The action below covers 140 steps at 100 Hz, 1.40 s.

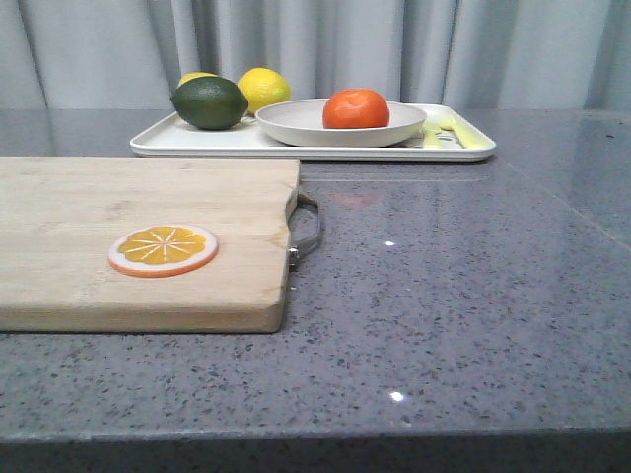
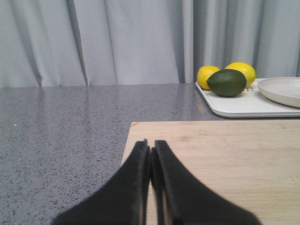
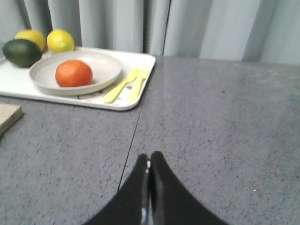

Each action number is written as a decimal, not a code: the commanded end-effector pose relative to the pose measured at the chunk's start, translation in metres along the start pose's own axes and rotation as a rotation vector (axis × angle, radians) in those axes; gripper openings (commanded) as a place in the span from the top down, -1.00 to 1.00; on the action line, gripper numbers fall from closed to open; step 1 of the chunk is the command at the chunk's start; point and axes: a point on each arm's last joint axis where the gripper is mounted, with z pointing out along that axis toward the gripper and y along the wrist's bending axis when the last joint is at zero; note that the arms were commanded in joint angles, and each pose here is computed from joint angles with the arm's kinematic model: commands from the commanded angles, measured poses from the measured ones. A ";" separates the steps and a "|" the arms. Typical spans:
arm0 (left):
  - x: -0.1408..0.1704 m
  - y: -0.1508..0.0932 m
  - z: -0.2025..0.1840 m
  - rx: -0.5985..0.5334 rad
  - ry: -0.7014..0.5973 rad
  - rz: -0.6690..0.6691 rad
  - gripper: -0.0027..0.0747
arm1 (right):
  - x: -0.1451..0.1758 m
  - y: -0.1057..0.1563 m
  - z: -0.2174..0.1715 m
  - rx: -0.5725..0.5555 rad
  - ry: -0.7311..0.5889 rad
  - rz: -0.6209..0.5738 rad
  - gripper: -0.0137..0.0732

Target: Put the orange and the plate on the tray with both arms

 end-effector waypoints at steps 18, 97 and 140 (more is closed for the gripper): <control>-0.007 0.001 -0.003 -0.005 -0.106 -0.012 0.98 | 0.010 -0.008 -0.007 0.087 -0.300 0.034 0.84; -0.007 0.001 -0.003 -0.005 -0.106 -0.012 0.98 | 0.070 -0.011 -0.018 0.127 -0.314 0.040 0.84; -0.007 0.001 -0.003 -0.005 -0.106 -0.012 0.98 | 0.070 -0.011 -0.018 0.127 -0.314 0.040 0.84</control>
